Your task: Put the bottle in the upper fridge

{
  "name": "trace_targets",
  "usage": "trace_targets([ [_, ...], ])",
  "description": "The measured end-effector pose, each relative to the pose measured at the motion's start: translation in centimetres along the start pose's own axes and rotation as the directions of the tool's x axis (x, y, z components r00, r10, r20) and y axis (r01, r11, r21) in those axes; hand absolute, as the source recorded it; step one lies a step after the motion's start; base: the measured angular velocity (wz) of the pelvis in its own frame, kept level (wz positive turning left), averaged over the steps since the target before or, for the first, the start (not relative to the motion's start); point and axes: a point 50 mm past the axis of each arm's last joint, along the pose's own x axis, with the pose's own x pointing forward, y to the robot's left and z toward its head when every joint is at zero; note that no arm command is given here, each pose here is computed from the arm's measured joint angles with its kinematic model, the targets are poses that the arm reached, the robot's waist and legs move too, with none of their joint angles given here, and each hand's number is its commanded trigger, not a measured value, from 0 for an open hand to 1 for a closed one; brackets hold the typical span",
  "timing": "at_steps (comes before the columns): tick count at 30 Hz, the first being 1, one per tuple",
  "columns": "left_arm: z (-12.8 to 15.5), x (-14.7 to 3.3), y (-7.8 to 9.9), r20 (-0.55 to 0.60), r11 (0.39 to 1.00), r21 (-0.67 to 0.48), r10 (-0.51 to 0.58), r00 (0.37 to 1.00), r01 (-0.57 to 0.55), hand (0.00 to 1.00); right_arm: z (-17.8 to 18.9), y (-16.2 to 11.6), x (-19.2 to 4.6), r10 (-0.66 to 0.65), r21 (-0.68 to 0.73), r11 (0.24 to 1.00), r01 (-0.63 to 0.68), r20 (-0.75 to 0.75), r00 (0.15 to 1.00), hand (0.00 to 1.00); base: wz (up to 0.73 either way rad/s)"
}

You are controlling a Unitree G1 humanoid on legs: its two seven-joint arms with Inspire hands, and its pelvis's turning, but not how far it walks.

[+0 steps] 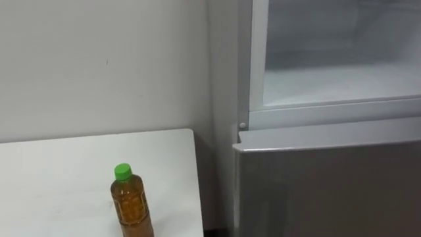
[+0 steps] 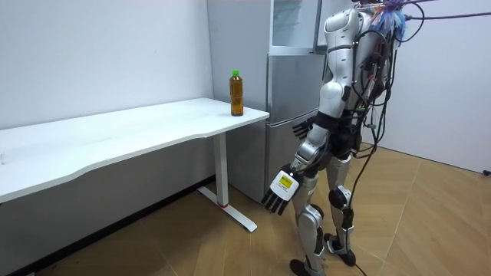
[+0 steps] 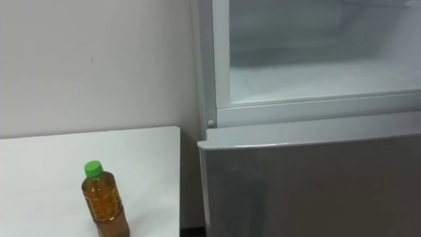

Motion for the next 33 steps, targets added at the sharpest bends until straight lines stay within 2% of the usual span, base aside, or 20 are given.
trace_targets([
  [8,0.9,0.1,0.0,0.028,0.999,0.006,-0.034,0.999,0.034,0.00,4.8,2.5,0.3,0.143,-0.080,0.988,-0.130,0.189,0.971,0.00,0.00],
  [15,0.7,0.1,0.8,0.005,0.999,0.041,-0.025,1.000,0.025,0.00,8.4,4.9,-0.1,0.272,-0.164,0.959,-0.231,0.313,0.910,0.00,-0.03],
  [23,0.7,0.2,0.8,-0.017,0.998,0.051,-0.030,0.999,0.031,0.00,11.1,5.3,-0.9,0.336,-0.214,0.938,-0.274,0.356,0.872,0.00,0.00],
  [28,0.7,0.2,0.8,-0.021,0.997,0.063,-0.033,0.999,0.034,0.00,13.3,6.3,-1.3,0.403,-0.279,0.909,-0.308,0.410,0.818,0.00,0.00],
  [33,1.2,0.3,1.0,-0.014,0.997,0.070,-0.030,0.999,0.031,0.00,16.8,8.1,-1.4,0.494,-0.344,0.867,-0.361,0.499,0.712,0.00,0.02],
])
